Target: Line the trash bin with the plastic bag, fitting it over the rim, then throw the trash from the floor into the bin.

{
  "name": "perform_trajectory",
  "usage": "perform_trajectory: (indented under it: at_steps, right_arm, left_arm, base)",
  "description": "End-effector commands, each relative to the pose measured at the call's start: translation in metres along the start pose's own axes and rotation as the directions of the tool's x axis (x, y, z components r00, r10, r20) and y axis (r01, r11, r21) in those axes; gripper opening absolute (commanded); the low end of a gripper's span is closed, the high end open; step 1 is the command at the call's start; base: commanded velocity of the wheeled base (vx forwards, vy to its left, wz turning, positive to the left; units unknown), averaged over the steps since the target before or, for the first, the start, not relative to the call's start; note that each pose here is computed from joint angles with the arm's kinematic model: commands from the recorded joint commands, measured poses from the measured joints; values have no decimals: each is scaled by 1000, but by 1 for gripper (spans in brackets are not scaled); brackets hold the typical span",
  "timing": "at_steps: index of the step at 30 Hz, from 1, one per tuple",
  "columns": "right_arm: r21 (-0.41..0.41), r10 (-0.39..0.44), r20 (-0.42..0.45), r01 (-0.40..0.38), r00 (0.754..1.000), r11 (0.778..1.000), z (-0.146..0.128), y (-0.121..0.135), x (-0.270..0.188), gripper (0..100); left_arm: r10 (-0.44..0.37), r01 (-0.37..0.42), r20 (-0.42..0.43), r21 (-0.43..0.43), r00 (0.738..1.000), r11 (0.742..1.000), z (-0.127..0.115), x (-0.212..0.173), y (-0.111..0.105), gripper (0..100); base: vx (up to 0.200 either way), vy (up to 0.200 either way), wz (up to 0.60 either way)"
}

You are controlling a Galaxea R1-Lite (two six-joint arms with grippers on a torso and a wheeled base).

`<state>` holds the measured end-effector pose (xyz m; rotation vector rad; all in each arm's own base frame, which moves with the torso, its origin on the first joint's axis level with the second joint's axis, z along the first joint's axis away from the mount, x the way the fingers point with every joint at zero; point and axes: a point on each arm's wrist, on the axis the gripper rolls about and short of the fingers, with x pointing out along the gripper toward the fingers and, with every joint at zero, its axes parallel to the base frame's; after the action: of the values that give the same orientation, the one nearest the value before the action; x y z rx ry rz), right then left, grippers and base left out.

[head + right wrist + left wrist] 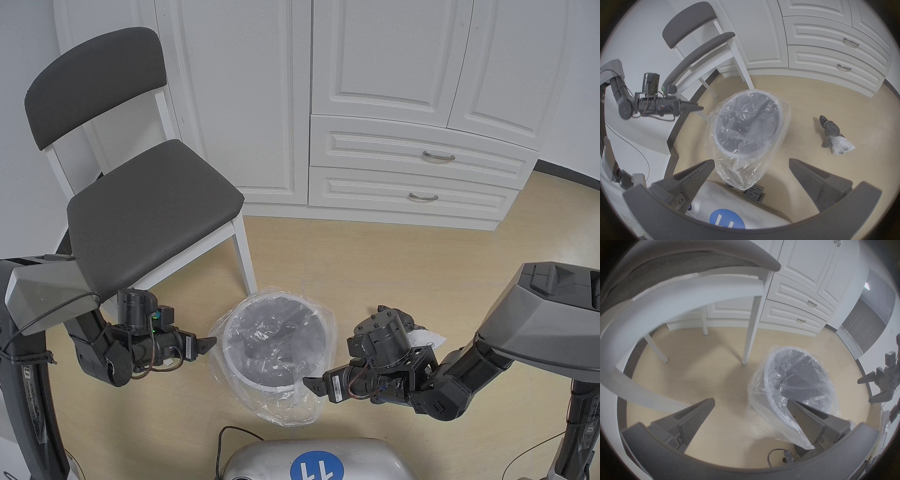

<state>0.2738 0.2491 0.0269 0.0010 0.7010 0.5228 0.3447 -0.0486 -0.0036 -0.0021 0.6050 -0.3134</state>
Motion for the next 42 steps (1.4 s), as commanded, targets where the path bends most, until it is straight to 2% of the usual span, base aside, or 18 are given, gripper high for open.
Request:
perform_trajectory:
  at_steps: [1, 10, 16, 20, 24, 30, 33, 37, 42]
  right_arm:
    - [2, 0, 6, 0, 1000, 1000, 2, -1, -3, 100]
    - [10, -10, 8, 10, 1000, 1000, 3, -5, -1, 100]
    - [29, -36, 9, 36, 999, 999, 6, -16, 6, 100]
    - [39, -50, 4, 50, 999, 998, 5, -22, 14, 100]
    - [53, -66, 1, 66, 998, 996, 3, -29, 27, 100]
    - [104, -119, 29, 116, 992, 988, 12, -52, 46, 100]
    - [124, -132, 36, 127, 991, 984, 14, -59, 54, 100]
    - [247, -161, 85, 136, 983, 959, 26, -70, 72, 100]
    - [303, -186, 116, 144, 976, 942, 33, -78, 83, 100]
  left_arm:
    - [-41, 40, -74, -13, 996, 999, -25, 10, -14, 100]
    - [-85, 84, -64, -14, 994, 996, -20, 17, -14, 100]
    - [-85, 83, -151, -21, 985, 996, -12, 36, -8, 100]
    - [-113, 111, -161, -20, 980, 994, -6, 42, -7, 100]
    - [-99, 96, -153, -21, 983, 995, -4, 43, 1, 100]
    - [-52, 46, -114, -49, 992, 998, 8, 29, 24, 100]
    - [-49, 43, -115, -50, 992, 998, 8, 30, 25, 100]
    - [-44, 37, -139, -51, 989, 998, -1, 44, 25, 100]
    - [-44, 36, -150, -53, 988, 998, -5, 49, 26, 100]
  base:
    - [0, 0, 0]
    - [0, 0, 0]
    - [0, 0, 0]
    - [0, 0, 0]
    - [0, 0, 0]
    - [0, 0, 0]
    - [0, 0, 0]
    - [0, 0, 0]
    - [0, 0, 0]
